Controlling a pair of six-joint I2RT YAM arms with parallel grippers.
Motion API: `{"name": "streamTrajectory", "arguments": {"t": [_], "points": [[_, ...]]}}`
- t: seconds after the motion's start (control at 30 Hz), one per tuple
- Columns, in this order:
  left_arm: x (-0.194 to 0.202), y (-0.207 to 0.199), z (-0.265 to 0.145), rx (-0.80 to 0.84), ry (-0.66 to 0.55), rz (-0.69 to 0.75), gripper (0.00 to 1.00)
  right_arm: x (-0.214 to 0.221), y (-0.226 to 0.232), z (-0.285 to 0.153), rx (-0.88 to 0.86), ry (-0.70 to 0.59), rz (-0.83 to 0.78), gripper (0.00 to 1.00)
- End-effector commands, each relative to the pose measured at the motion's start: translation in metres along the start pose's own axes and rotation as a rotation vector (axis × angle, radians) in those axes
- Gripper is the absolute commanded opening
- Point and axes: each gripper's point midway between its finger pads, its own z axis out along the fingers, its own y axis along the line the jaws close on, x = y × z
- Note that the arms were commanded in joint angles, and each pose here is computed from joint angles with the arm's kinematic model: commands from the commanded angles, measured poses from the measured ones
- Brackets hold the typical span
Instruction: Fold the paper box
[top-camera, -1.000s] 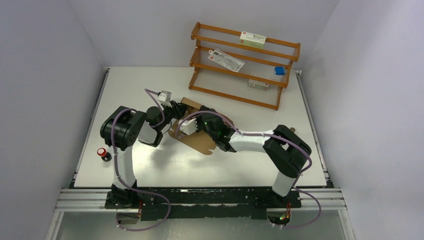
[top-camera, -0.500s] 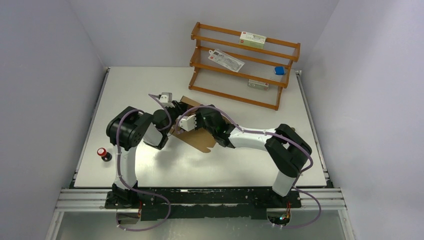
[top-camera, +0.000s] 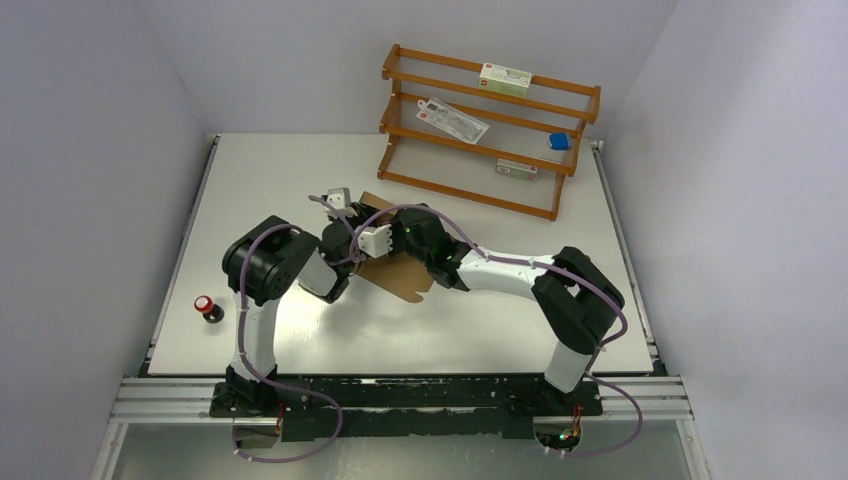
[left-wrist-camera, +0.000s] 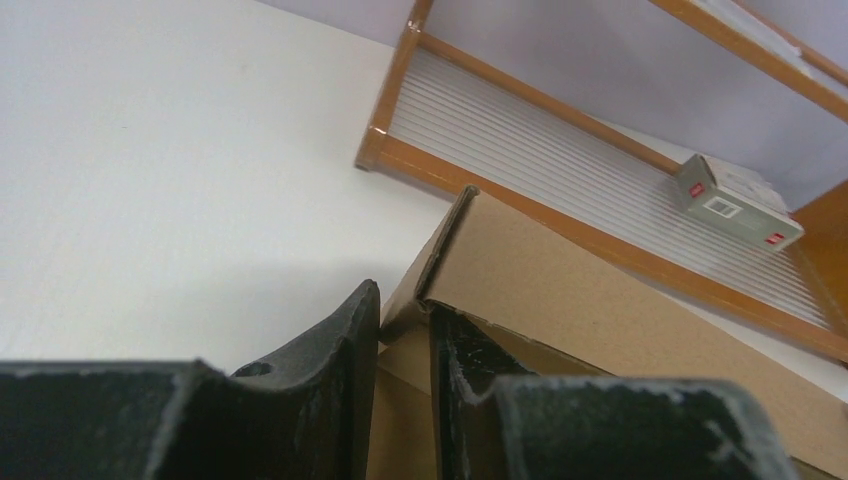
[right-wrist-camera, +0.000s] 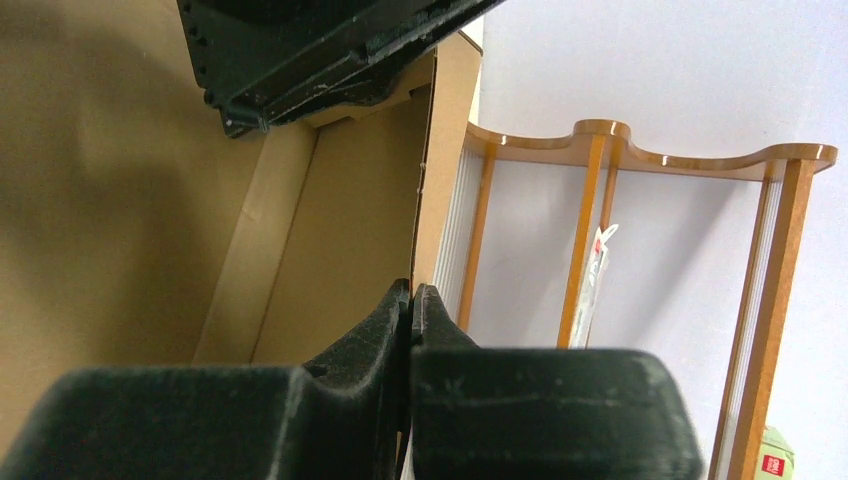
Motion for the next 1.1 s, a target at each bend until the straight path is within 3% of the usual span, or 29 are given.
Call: {"name": "streamTrajectory", "arguments": {"t": [0.0,0.17,0.3,0.47,0.63,0.87,1.07], "points": [[-0.029,0.022,0.007,-0.198,-0.116,0.057,0.23,-0.011,0.056,0.000,-0.206,-0.058,0.017,0.00],[-0.032,0.031,0.000,-0.294,-0.134,0.062,0.17,-0.007,0.052,0.002,-0.180,-0.045,0.028,0.00],[-0.035,0.013,-0.001,-0.194,-0.112,0.069,0.06,0.003,0.039,0.002,-0.090,-0.012,0.024,0.00],[-0.039,0.001,-0.011,-0.126,-0.056,0.085,0.05,0.008,0.026,0.000,-0.019,0.005,0.025,0.05],[-0.024,0.001,-0.025,-0.090,0.103,0.091,0.05,0.010,0.015,-0.007,0.038,0.009,0.043,0.19],[-0.001,0.013,-0.043,-0.080,0.341,0.150,0.05,0.016,0.016,-0.019,0.063,0.022,0.092,0.24],[0.001,0.024,-0.051,-0.061,0.425,0.172,0.05,0.020,0.024,-0.026,0.068,0.027,0.131,0.34]]}}
